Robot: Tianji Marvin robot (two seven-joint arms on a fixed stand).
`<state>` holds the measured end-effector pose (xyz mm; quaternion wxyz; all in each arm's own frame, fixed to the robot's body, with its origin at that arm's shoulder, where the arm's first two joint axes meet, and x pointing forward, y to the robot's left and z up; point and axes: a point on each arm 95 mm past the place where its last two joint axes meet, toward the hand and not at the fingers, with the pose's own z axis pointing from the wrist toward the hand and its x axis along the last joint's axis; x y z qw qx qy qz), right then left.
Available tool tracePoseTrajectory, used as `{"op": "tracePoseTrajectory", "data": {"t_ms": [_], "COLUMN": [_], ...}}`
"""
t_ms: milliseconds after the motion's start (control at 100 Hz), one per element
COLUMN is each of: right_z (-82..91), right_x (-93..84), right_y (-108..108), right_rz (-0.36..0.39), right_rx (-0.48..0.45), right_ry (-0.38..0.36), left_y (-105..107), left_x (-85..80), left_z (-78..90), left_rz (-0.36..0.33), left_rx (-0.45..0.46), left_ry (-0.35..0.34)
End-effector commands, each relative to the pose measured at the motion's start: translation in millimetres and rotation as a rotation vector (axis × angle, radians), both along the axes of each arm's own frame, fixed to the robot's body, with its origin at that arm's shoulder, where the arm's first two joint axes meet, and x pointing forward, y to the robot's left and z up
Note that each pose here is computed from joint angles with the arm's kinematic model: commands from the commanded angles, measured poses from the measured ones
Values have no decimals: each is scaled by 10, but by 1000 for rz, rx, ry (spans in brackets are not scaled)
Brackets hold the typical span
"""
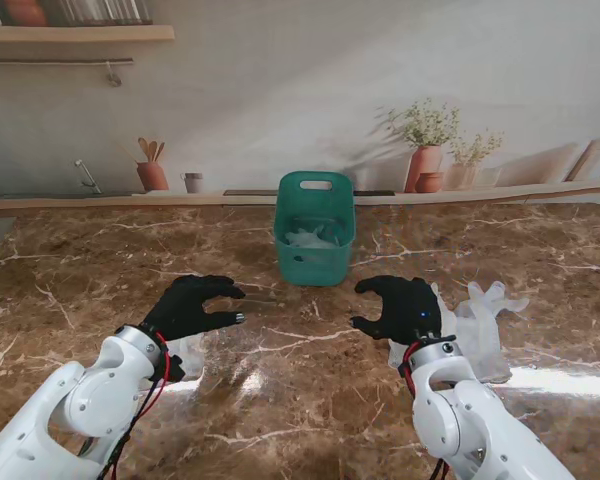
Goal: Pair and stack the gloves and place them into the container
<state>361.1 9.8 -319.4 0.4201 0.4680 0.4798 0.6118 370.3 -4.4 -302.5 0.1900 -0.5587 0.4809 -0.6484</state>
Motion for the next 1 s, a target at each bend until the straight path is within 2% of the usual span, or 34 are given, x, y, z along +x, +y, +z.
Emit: {"op": "tracePoseTrajectory", "data": {"t_ms": [0, 230, 350, 450, 730, 900, 990], "right_z": [-132, -150, -157, -157, -154, -189, -205], "right_x": [-66, -65, -62, -59, -45, -53, -53], "right_y": [-53, -84, -82, -86, -100, -105, -108], "right_rz": [-16, -29, -32, -36, -45, -50, -49], "right_rx": [-9, -4, 3, 5, 12, 22, 20], "right_ry": [43, 37, 34, 31, 22, 24, 28], "left_y": [213, 639, 820, 911, 1000, 910, 859], "left_x": [107, 389, 516, 586, 676, 705, 726], "left_z": [71, 184, 183, 140, -60, -209, -272], "left_rz": [7, -19, -62, -103, -161, -159, -197], "left_rx": [67, 250, 348, 392, 516, 503, 524], "left_ry": [-5, 60, 126, 168, 326, 323, 322]}}
